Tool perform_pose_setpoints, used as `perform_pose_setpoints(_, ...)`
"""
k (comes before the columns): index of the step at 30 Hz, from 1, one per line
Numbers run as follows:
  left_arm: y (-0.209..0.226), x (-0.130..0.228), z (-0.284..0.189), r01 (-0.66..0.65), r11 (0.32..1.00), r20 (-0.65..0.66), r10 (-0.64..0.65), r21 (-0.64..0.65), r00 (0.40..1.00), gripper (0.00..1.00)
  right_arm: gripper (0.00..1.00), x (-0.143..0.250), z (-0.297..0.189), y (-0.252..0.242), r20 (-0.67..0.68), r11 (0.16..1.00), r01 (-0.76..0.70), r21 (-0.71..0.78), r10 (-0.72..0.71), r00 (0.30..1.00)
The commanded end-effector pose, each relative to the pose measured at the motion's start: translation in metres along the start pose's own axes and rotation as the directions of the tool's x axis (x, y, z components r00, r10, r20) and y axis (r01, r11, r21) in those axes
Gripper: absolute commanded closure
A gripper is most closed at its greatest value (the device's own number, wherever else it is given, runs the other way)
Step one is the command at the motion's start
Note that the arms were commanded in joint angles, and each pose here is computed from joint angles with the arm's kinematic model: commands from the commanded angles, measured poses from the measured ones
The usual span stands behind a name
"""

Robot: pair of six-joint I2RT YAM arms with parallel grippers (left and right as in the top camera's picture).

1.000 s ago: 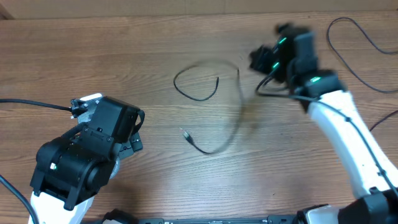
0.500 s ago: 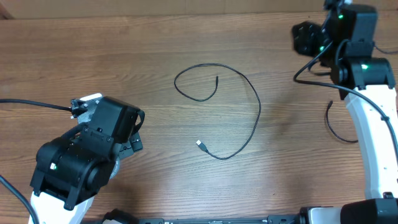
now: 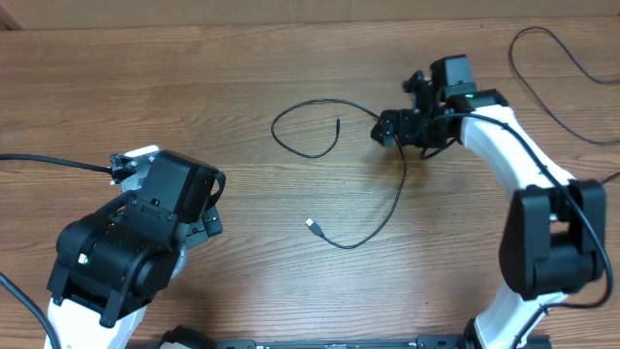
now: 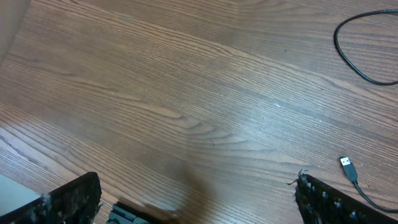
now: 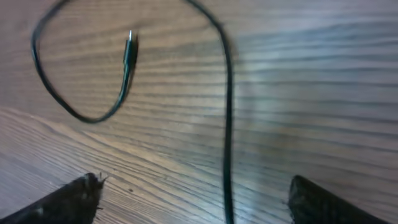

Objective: Untangle cables
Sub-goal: 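Pull the cable to the top right and lay it down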

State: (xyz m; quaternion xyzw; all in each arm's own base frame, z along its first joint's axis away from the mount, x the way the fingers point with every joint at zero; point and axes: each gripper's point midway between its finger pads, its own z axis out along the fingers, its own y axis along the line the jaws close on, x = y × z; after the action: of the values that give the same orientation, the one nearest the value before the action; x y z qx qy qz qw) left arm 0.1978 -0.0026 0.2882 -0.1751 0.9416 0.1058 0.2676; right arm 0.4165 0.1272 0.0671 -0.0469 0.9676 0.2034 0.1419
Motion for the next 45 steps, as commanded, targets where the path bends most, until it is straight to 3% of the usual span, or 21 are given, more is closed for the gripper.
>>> perform_pose_setpoints(1, 0.003, -0.003, 0.0, 0.019, 1.0, 0.016, -0.019, -0.015, 1.0, 0.0, 0.07, 0.013, 0.023, 0.013, -0.057, 0.998, 0.054, -0.026, -0.055, 0.997)
perform_pose_setpoints(5, 0.003, -0.003, 0.0, 0.019, 1.0, 0.016, -0.019, -0.015, 1.0, 0.01, 0.2, 0.014, 0.041, 0.001, -0.064, 0.991, 0.097, 0.091, -0.092, 0.994)
perform_pose_setpoints(7, 0.003, -0.003, 0.0, 0.019, 1.0, 0.016, -0.019, -0.015, 1.0, 0.0, 0.36, 0.012, 0.05, -0.011, -0.06, 0.977, 0.116, 0.177, -0.107, 0.992)
perform_pose_setpoints(11, 0.003, -0.003, 0.0, 0.019, 1.0, 0.016, -0.019, -0.015, 1.0, 0.01, 0.96, 0.001, 0.054, -0.019, -0.021, 0.964, 0.125, 0.234, -0.124, 0.992)
perform_pose_setpoints(14, 0.003, -0.003, 0.0, 0.019, 1.0, 0.016, -0.019, -0.015, 1.0, 0.01, 0.96, -0.025, 0.038, -0.015, 0.046, 0.964, 0.121, 0.236, -0.135, 0.99)
perform_pose_setpoints(18, 0.003, -0.003, 0.0, 0.019, 1.0, 0.015, -0.019, -0.016, 1.0, 0.01, 0.96, -0.096, -0.033, -0.011, 0.259, 0.951, 0.069, 0.301, -0.151, 0.954)
perform_pose_setpoints(23, 0.003, -0.003, 0.0, 0.019, 1.0, 0.016, -0.019, -0.015, 1.0, 0.01, 0.96, -0.175, -0.173, -0.03, 0.56, 0.864, -0.122, 0.488, -0.203, 0.803)
perform_pose_setpoints(27, 0.003, -0.003, 0.0, 0.019, 1.0, 0.016, -0.019, -0.015, 1.0, 0.0, 0.96, -0.206, -0.27, -0.042, 0.701, 0.803, -0.258, 0.536, -0.254, 0.666)
perform_pose_setpoints(29, 0.003, -0.003, 0.0, 0.019, 1.0, 0.016, -0.019, -0.015, 1.0, 0.0, 0.96, -0.212, -0.292, -0.049, 0.728, 0.796, -0.28, 0.537, -0.269, 0.631)
perform_pose_setpoints(32, 0.003, -0.003, 0.0, 0.019, 1.0, 0.016, -0.019, -0.015, 1.0, 0.0, 0.96, -0.213, -0.297, -0.067, 0.737, 0.797, -0.295, 0.527, -0.255, 0.626)
perform_pose_setpoints(39, 0.003, -0.003, 0.0, 0.019, 1.0, 0.016, -0.019, -0.015, 1.0, 0.01, 0.96, -0.204, -0.239, -0.066, 0.641, 0.905, -0.127, 0.407, -0.184, 0.745)
perform_pose_setpoints(45, 0.003, -0.003, 0.0, 0.019, 1.0, 0.016, -0.019, -0.015, 1.0, 0.0, 0.96, -0.21, -0.241, -0.06, 0.658, 0.908, -0.119, 0.402, -0.197, 0.727)
